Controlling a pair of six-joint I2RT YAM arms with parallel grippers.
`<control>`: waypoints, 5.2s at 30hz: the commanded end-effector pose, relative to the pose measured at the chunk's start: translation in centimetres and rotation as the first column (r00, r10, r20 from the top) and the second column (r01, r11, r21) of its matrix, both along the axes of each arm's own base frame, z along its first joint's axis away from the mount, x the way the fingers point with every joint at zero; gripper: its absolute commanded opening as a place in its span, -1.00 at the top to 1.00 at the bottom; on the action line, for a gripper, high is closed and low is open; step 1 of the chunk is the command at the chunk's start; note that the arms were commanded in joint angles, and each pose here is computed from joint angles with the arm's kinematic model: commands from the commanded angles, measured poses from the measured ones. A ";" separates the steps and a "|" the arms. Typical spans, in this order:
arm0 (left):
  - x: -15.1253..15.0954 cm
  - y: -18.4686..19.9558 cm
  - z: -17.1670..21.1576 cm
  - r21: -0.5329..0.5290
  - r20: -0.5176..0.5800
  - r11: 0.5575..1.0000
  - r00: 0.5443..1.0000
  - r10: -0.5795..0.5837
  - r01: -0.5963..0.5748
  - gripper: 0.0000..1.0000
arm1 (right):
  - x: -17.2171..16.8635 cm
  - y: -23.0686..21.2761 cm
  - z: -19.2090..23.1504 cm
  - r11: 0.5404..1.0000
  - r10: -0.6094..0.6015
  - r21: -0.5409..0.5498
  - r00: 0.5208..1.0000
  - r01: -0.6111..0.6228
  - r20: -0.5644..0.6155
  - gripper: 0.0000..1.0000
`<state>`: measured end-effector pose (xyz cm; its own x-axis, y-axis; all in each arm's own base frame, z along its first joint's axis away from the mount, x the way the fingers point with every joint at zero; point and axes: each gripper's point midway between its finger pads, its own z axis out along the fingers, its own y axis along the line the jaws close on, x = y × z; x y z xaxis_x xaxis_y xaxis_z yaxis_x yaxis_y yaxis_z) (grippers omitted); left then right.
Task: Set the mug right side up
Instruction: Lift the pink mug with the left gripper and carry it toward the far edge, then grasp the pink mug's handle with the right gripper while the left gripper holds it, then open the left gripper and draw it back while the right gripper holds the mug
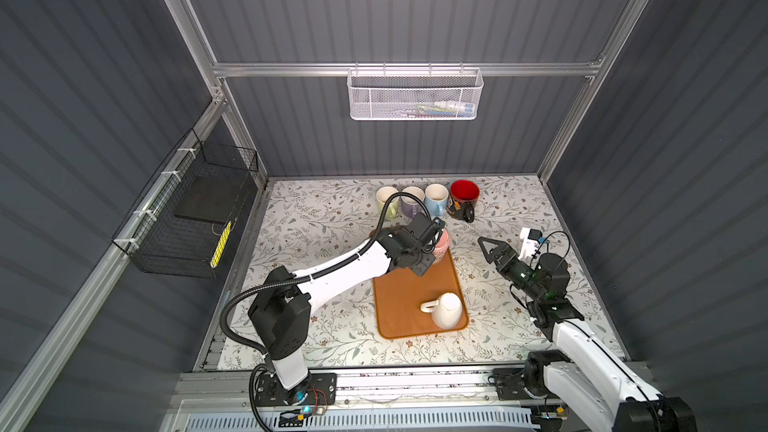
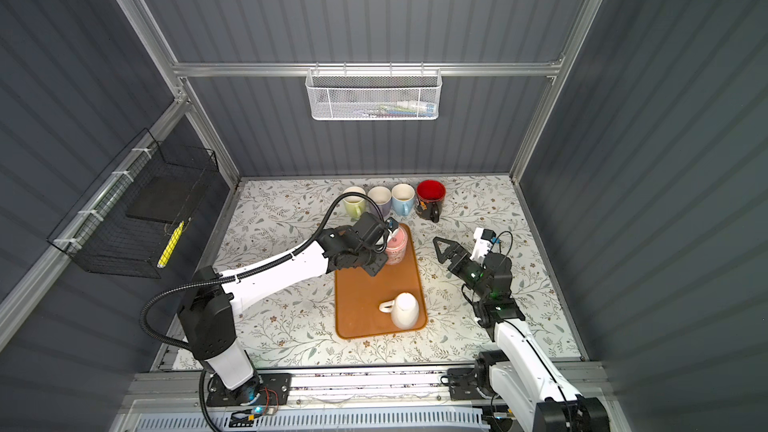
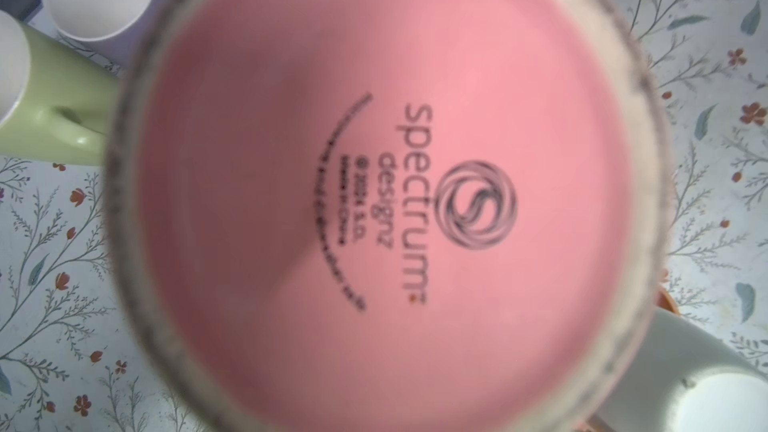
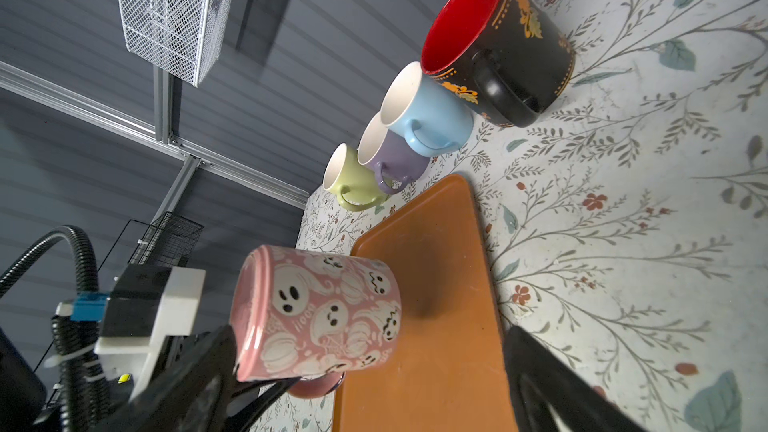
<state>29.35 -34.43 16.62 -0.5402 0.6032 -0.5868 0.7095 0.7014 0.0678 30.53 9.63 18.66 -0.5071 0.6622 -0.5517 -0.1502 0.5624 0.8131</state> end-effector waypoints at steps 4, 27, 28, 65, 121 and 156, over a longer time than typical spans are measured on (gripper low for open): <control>1.9 0.5 7.9 -0.280 0.040 0.953 0.990 0.132 -0.115 1.00 | -0.2 0.7 0.8 0.999 0.050 0.007 0.998 -0.051 0.043 -0.98; -0.7 4.4 20.9 -0.773 0.077 0.633 0.983 0.169 -0.048 1.00 | -3.0 3.8 8.4 0.948 0.233 0.106 0.882 -0.300 0.410 -0.92; -0.9 4.4 21.5 -0.791 0.085 0.611 0.983 0.162 -0.032 1.00 | -3.2 4.0 8.8 0.943 0.244 0.106 0.871 -0.316 0.426 -0.92; -5.7 4.8 27.7 -0.970 0.203 0.133 0.979 -0.024 0.204 1.00 | -4.9 15.3 17.6 0.769 0.476 0.074 0.646 -0.635 0.596 -0.50; -3.0 4.2 21.4 -0.993 0.080 0.080 0.995 -0.063 0.085 0.63 | -3.1 17.9 19.9 0.687 0.487 0.142 0.597 -0.713 0.638 1.00; -5.2 14.4 18.2 -0.872 0.113 0.482 0.925 0.362 -0.082 -0.99 | -1.1 19.5 16.6 0.823 0.553 -0.117 0.740 -0.555 0.383 1.00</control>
